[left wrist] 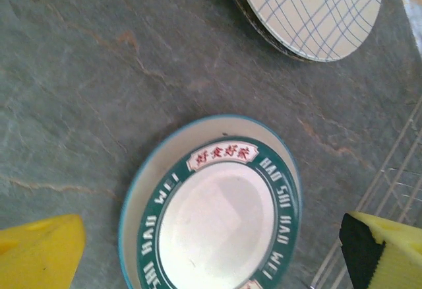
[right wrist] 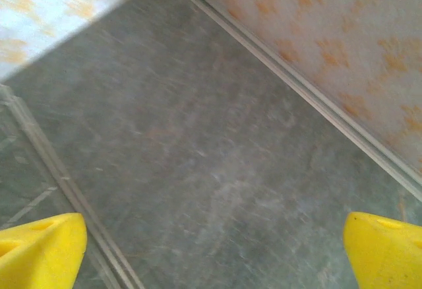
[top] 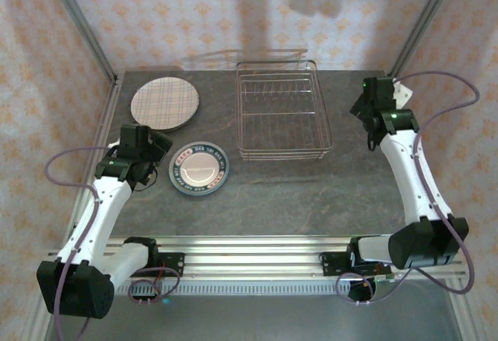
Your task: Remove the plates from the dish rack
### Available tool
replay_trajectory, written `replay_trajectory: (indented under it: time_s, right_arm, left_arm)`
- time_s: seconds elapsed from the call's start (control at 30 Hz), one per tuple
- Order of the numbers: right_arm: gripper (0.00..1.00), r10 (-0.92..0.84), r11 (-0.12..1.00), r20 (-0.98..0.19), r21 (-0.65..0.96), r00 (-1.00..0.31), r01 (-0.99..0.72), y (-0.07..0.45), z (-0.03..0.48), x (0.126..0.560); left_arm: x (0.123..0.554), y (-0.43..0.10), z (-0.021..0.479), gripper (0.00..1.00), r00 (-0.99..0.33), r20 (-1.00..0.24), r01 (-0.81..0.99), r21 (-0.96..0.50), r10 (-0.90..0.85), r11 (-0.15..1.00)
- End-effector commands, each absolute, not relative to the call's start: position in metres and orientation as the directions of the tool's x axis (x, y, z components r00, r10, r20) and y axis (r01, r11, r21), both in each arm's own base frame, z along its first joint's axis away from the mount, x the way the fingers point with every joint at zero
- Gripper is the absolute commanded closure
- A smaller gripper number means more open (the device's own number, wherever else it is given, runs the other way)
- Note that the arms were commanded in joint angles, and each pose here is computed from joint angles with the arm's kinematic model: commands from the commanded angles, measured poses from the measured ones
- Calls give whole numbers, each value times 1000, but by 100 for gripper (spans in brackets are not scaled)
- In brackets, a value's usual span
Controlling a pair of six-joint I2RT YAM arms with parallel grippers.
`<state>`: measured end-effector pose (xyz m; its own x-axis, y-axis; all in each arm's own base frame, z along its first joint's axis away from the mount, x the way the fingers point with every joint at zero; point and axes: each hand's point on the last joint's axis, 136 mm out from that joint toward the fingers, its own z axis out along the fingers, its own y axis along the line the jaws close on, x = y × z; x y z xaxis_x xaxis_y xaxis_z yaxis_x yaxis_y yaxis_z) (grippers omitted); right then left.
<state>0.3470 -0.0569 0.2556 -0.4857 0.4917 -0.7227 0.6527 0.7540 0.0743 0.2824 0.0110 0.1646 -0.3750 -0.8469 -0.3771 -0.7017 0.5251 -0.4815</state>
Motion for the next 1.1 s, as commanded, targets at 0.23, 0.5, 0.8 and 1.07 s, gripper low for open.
replay_trajectory:
  time_s: [0.23, 0.5, 0.8, 1.07]
  right_arm:
    - [0, 288, 818, -742, -138, -605, 559, -84, 138, 381]
    - [1, 248, 908, -847, 36, -469, 417, -62, 102, 399]
    - [1, 203, 955, -865, 71, -459, 289, -38, 93, 409]
    - [1, 180, 966, -914, 94, -364, 240, -31, 87, 390]
  left_arm:
    - [281, 102, 159, 1, -354, -748, -831, -25, -562, 556]
    - [306, 108, 131, 1, -538, -781, -685, 185, -317, 705]
    - [338, 104, 113, 1, -469, -849, -585, 93, -243, 806]
    - [364, 81, 113, 0, -391, -902, -434, 6, -182, 901]
